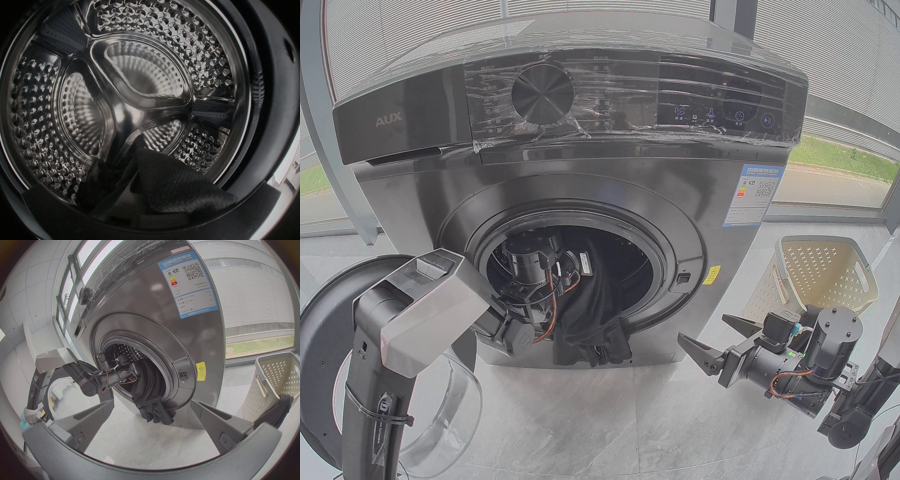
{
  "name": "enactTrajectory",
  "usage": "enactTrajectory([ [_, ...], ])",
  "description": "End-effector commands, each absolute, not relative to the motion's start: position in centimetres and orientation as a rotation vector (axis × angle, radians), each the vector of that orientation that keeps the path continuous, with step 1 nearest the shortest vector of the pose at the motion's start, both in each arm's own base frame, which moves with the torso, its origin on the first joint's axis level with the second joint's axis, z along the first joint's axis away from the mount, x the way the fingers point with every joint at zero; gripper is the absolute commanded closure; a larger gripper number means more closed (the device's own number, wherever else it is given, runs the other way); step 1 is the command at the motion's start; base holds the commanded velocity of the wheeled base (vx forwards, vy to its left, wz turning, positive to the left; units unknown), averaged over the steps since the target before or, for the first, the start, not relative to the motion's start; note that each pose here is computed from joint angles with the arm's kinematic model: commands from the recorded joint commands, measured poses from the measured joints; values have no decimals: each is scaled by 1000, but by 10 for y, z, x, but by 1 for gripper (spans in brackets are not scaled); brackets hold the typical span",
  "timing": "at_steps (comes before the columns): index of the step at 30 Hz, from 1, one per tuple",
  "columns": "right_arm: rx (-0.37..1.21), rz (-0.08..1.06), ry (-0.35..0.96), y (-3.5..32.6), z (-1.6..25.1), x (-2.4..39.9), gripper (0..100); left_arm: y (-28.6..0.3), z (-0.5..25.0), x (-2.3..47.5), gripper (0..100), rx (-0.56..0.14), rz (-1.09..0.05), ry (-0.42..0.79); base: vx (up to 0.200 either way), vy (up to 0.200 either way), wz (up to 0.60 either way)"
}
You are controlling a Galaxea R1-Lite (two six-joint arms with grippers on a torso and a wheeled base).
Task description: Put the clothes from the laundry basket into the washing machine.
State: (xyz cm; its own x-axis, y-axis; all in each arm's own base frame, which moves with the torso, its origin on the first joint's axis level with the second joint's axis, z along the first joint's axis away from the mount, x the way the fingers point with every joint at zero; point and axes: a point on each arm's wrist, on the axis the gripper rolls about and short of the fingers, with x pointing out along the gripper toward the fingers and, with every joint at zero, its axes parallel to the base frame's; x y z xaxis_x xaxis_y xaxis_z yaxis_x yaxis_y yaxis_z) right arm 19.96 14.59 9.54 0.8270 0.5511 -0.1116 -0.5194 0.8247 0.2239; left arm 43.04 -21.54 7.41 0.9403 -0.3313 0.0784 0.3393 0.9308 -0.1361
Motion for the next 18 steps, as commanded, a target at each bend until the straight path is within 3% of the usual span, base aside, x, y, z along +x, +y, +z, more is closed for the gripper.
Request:
enactTrajectory([
  [1,185,579,177,148,95,198,0,-225,52,458,100,-148,-331,-50,0,0,0],
  [10,185,582,178,148,95,198,0,-230,51,503,100,-157,-260,-73,0,0,0],
  [18,183,582,178,148,95,198,0,-227,43,511,100,-154,-230,-59,0,0,0],
])
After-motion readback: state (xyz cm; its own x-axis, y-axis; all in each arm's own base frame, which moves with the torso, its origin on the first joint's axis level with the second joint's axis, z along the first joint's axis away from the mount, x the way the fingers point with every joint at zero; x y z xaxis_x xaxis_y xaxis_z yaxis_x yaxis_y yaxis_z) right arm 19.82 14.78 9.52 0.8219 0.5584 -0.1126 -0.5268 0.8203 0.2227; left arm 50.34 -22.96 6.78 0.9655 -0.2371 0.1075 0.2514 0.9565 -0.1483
